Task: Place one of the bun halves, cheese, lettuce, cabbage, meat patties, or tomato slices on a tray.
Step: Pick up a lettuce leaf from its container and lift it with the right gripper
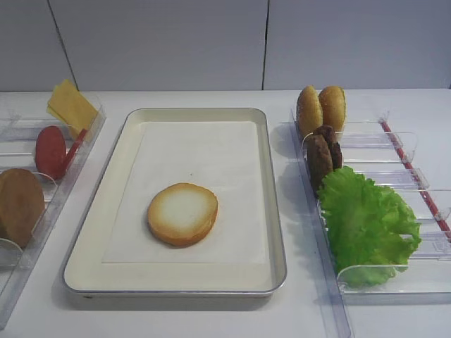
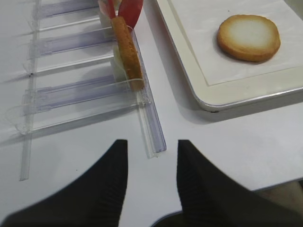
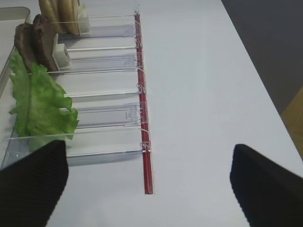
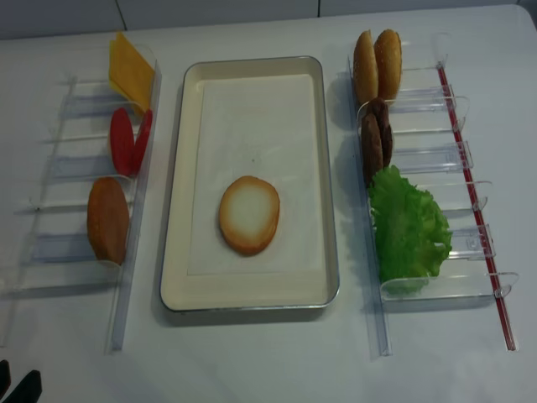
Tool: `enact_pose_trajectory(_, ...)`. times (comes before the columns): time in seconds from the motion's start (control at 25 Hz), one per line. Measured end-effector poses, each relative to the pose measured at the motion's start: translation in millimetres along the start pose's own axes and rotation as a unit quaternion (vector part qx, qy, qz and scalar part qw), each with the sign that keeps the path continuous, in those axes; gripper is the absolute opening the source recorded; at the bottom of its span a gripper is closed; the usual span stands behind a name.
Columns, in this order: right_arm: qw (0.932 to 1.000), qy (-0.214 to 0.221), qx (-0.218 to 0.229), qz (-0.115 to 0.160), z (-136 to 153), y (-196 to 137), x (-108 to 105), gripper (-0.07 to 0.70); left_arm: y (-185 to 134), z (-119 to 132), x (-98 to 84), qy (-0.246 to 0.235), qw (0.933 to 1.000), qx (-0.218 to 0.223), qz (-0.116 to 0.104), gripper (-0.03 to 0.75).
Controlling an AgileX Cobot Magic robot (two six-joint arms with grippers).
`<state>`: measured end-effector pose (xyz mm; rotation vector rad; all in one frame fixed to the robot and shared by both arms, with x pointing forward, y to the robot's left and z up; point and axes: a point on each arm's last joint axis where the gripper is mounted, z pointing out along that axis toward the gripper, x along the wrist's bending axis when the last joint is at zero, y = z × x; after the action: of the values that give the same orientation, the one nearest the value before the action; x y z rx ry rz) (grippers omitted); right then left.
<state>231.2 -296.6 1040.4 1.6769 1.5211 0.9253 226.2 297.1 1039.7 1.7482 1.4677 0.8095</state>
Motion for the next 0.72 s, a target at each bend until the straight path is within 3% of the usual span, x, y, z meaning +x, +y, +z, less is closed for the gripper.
enact_pose_trajectory(0.2,0.9985,0.046,0.016,0.025,4.6,4.5,8.8,0.681,0.0,0.0,0.0,0.000,1.0000,0.000,0.000,0.237)
enact_pose_trajectory(0.52,0.9909,0.101,0.086,0.021,23.3,28.0,20.6,0.681,0.0,0.0,0.0,0.000,1.0000,0.000,0.000,0.235)
enact_pose_trajectory(0.64,0.9842,0.139,0.107,0.027,34.3,37.3,27.9,0.681,0.0,0.0,0.0,0.000,1.0000,0.000,0.000,0.236)
enact_pose_trajectory(0.72,0.9758,0.176,0.124,0.039,41.8,42.5,34.8,0.681,0.0,0.0,0.0,0.000,1.0000,0.000,0.000,0.235)
